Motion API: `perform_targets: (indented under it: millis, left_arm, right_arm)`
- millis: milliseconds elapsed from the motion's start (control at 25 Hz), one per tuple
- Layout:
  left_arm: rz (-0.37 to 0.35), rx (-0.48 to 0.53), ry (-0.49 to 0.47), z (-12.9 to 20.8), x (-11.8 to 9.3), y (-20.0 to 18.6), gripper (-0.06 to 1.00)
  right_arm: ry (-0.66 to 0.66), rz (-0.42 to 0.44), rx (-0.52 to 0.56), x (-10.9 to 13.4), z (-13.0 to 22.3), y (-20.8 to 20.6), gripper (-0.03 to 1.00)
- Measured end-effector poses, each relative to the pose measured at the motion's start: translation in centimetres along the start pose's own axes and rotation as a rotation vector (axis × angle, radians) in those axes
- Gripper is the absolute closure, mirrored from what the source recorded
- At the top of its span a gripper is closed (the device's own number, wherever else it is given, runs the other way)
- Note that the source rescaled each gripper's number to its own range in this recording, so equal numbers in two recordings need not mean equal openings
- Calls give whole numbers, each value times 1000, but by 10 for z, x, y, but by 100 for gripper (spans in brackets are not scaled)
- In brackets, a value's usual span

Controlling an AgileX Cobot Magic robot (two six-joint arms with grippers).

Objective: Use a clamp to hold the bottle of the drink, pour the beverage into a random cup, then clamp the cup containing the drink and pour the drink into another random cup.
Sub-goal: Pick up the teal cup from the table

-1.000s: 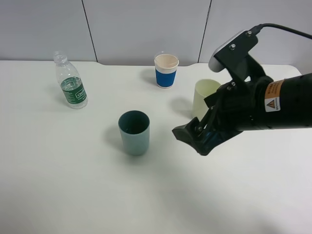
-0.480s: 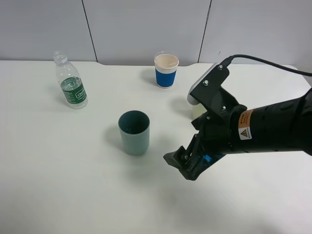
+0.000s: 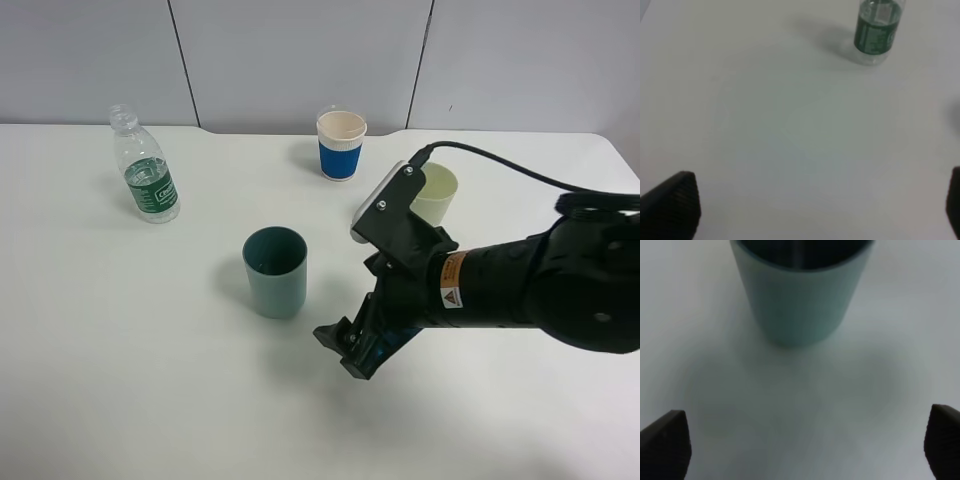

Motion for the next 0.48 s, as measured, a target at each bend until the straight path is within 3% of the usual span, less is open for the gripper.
perform_targets:
  millis: [480]
  left_arm:
    - [0, 0, 0, 0, 0, 0, -6]
  right_arm:
    - [-43, 29, -87, -3, 20, 53, 20]
Point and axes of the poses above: a point on each arm's last joint axis where the gripper is mounted, y pointing out along that axis toward the gripper, x along the wrist's bending axis when the last joint is at zero, z = x × y, the point moved 3 cm from there along y, pointing out along that axis toward the gripper, and after that the axes turned 8 degrees about -y, right-handed, at the moved point
